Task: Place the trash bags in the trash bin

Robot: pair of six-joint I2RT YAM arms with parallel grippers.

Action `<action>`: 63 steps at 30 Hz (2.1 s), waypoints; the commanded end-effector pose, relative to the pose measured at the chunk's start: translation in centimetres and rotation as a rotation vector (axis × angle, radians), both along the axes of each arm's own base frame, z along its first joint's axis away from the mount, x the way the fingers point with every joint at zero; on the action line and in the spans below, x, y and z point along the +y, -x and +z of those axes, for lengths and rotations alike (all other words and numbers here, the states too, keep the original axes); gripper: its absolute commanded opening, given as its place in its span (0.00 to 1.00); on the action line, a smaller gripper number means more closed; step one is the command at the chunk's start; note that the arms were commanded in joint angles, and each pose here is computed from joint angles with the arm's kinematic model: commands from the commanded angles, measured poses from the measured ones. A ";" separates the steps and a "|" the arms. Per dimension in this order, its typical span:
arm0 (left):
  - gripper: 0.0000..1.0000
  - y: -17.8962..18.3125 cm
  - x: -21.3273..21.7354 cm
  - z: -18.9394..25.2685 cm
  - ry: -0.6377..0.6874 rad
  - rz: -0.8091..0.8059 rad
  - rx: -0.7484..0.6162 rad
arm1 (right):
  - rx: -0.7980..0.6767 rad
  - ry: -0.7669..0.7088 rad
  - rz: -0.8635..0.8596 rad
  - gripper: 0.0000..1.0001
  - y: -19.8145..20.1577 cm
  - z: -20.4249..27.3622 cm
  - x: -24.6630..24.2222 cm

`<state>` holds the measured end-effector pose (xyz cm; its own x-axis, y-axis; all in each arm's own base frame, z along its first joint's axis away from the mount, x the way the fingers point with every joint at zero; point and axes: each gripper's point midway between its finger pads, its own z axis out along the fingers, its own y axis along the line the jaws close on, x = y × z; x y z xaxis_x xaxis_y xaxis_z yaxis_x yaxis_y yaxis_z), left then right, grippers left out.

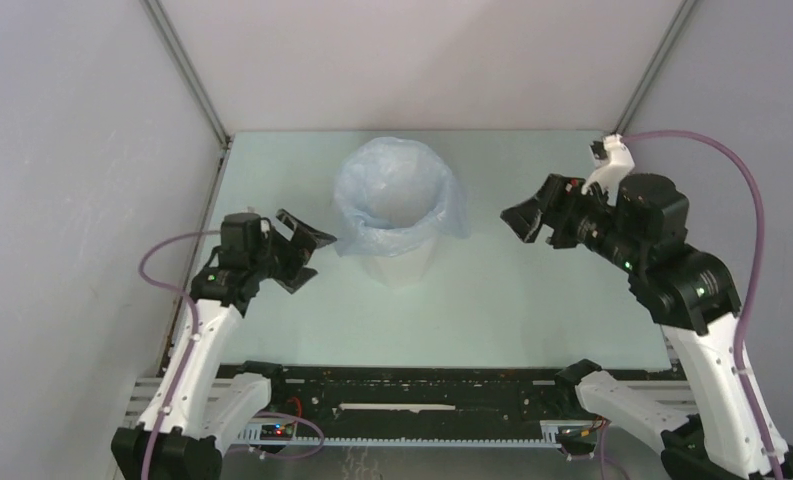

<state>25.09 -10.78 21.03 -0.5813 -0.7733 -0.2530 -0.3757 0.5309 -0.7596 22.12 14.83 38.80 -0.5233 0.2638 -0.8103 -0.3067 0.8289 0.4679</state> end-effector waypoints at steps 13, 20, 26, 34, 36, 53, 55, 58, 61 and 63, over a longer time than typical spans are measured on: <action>0.84 -4.6 -7.1 -6.1 0.306 -0.140 0.134 | 0.023 -0.019 -0.039 0.90 1.0 -1.6 -2.2; 0.83 -8.5 -10.7 -5.2 0.316 -0.207 0.131 | 0.022 0.000 -0.052 0.89 0.7 -1.8 -2.7; 0.84 -12.4 -14.1 -4.5 0.387 -0.253 0.122 | 0.023 0.015 -0.074 0.90 0.3 -2.0 -3.2; 0.85 -17.5 -22.9 -3.6 0.483 -0.368 0.132 | 0.019 0.006 -0.115 0.90 0.0 -1.6 -3.7; 0.85 -18.6 -25.1 -3.6 0.500 -0.384 0.129 | 0.014 0.006 -0.120 0.90 0.1 -1.5 -3.9; 0.95 -17.2 -21.0 2.0 0.312 -0.379 -0.054 | 0.011 -0.025 -0.123 1.00 1.7 -0.9 -4.1; 0.97 -14.6 -18.4 4.0 0.202 -0.402 -0.123 | 0.002 -0.033 -0.120 1.00 1.8 -0.6 -4.0; 0.99 -10.3 -15.1 8.7 0.075 -0.423 -0.238 | -0.032 -0.042 -0.117 1.00 2.2 0.1 -4.1; 1.00 -6.3 -12.4 13.7 -0.005 -0.421 -0.381 | -0.071 -0.027 -0.115 1.00 2.9 0.6 -4.6; 1.00 -4.1 -10.6 16.5 -0.043 -0.403 -0.461 | -0.104 -0.028 -0.119 1.00 3.6 1.4 -4.9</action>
<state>33.83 -25.01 35.44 -0.7279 -0.5635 -0.3908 0.1206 0.4558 -0.8819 19.75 10.49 37.51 -0.4882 0.3360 -0.8055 -0.2061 0.8524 0.4805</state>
